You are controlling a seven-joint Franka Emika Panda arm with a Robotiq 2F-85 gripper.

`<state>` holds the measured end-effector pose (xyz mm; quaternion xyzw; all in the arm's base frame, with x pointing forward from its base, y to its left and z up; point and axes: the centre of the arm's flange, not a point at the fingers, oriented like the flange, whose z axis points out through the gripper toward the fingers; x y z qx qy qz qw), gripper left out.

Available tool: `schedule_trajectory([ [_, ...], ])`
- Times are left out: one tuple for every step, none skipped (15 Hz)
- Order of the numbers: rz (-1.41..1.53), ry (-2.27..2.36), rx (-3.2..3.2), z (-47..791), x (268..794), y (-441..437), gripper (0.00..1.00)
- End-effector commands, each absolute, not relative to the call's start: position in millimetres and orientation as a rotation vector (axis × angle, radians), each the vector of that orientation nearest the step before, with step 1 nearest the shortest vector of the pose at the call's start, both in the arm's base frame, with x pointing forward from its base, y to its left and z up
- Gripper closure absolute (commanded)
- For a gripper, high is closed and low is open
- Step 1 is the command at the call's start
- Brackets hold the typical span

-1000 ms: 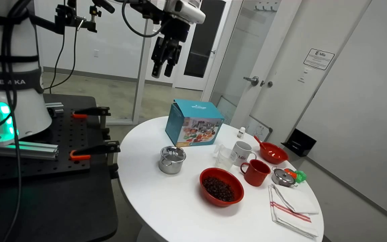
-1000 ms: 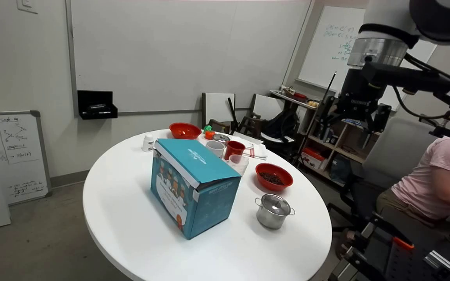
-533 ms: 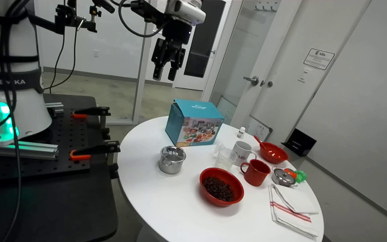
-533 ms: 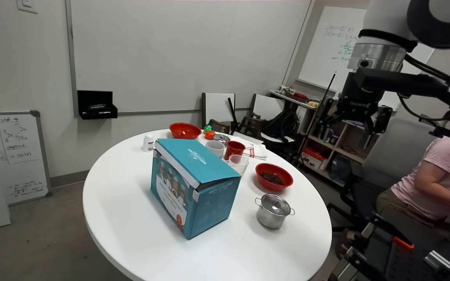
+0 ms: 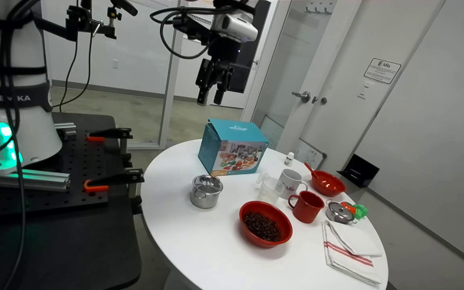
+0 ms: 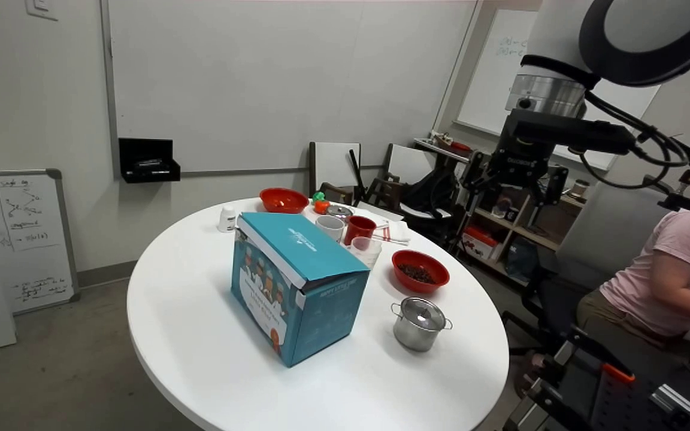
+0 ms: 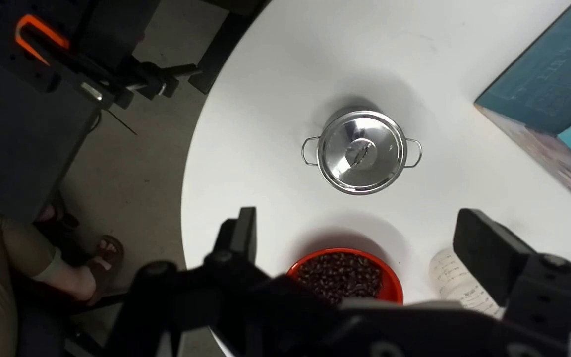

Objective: Remove the lid from the silver pot.

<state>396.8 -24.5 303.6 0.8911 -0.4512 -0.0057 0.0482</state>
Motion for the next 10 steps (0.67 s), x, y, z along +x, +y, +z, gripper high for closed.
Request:
schedule_trajectory([
  [-0.063,-1.451,2.686,274,421,-39,0.00],
  [-0.088,-1.458,2.681,266,423,-43,0.00],
  [-0.117,-1.453,2.680,256,425,-45,0.00],
  [-0.147,-1.422,2.673,243,429,-47,0.00],
  [-0.170,-1.402,2.673,234,432,-48,0.00],
  [-0.206,-1.374,2.663,220,438,-48,0.00],
  [-0.232,-1.352,2.663,211,442,-47,0.00],
  [-0.261,-1.320,2.656,199,448,-47,0.00],
  [-0.279,-1.292,2.651,190,454,-46,0.00],
  [-0.294,-1.265,2.651,182,461,-45,0.00],
])
